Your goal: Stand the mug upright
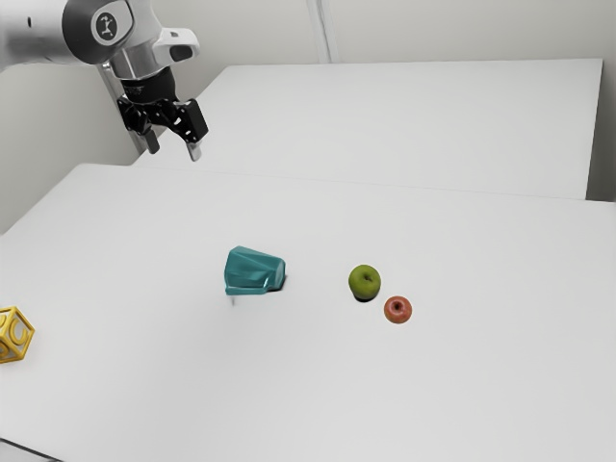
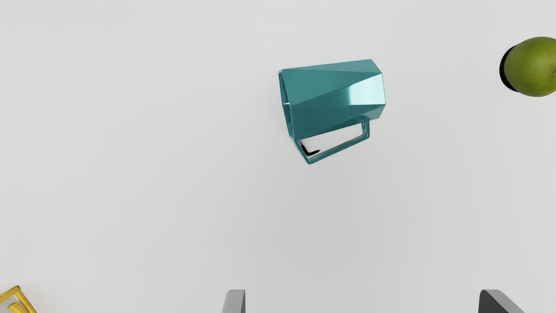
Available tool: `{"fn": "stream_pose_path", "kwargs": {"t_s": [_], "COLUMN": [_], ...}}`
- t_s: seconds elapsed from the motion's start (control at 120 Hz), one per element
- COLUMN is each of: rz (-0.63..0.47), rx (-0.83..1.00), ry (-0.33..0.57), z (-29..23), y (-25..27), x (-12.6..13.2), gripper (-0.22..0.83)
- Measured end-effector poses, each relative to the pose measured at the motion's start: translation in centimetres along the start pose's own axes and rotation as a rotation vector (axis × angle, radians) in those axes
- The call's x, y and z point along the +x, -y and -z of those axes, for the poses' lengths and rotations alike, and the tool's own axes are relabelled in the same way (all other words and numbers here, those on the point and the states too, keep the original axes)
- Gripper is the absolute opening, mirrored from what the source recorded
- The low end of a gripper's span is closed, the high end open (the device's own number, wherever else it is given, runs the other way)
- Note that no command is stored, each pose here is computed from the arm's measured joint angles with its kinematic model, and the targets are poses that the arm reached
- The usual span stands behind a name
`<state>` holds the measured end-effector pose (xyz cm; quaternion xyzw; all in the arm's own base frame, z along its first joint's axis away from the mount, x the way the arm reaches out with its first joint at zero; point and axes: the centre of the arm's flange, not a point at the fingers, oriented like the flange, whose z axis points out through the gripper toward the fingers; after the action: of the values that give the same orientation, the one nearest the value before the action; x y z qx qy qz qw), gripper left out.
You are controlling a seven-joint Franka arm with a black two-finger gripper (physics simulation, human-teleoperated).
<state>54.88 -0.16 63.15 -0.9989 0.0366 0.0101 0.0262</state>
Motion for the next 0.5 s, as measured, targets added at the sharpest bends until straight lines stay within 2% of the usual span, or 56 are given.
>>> {"fn": "stream_pose_path", "kwargs": {"t_s": [0.167, 0.358, 0.5], "rz": [-0.001, -0.006, 0.025], "rx": [-0.001, -0.012, -0.027], "ry": [0.001, 0.021, 0.032], "z": [-0.1, -1.7, -2.6], "y": [0.0, 0.3, 2.3], "x": [0.2, 2.2, 2.9], "gripper": [0.6, 0.59, 0.59]}}
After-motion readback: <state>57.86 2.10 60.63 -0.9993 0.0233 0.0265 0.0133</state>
